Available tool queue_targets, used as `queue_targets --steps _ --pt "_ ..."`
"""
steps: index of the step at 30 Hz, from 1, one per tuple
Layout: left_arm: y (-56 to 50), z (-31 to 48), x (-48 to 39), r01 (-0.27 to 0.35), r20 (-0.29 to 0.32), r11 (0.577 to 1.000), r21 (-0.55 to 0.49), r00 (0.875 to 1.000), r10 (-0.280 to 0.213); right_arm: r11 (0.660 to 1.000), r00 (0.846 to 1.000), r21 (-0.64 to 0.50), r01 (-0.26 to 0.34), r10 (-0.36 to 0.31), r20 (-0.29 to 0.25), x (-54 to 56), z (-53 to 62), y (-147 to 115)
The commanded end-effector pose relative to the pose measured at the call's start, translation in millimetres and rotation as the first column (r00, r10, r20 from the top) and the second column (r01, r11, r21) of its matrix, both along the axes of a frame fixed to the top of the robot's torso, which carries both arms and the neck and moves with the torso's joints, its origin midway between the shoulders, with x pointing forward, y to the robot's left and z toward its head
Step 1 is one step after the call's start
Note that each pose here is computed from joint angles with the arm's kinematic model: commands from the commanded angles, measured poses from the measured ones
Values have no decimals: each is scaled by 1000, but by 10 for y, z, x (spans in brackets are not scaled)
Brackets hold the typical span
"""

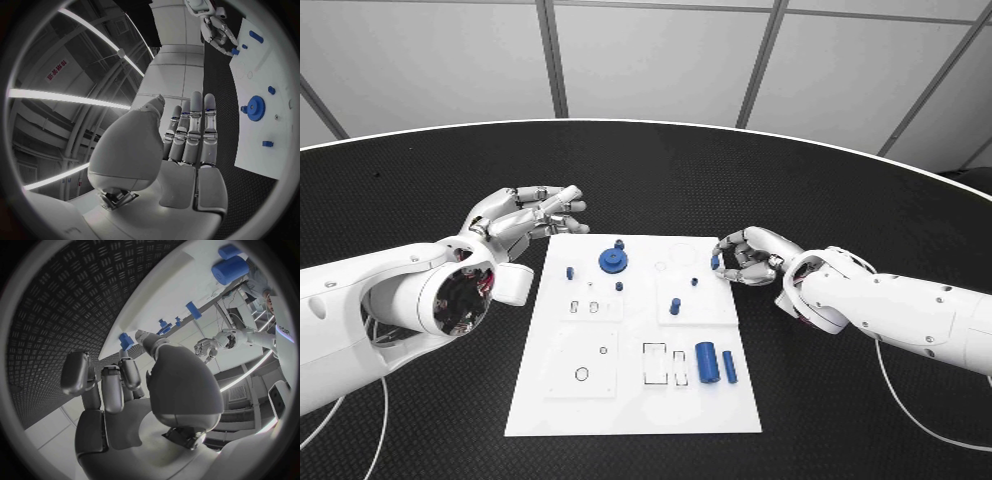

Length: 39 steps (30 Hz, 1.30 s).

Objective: Assemble the parts on the task board

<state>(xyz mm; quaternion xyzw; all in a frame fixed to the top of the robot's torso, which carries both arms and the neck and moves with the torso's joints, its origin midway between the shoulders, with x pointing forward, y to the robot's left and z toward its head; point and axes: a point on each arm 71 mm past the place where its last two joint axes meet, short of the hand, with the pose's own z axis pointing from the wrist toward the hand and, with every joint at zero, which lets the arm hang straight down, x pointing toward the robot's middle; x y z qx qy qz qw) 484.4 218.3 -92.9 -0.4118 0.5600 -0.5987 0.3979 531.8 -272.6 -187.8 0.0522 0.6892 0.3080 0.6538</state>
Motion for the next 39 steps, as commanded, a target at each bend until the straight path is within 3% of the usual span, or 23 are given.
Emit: queue_targets --steps 1,39 --pt "0 0 0 0 0 1000 0 1000 0 1000 1000 0 2 -2 -2 1 -4 3" --pt "8 0 -16 4 -3 1000 -1 1000 -4 1000 1000 -5 20 -20 -20 25 -20 35"
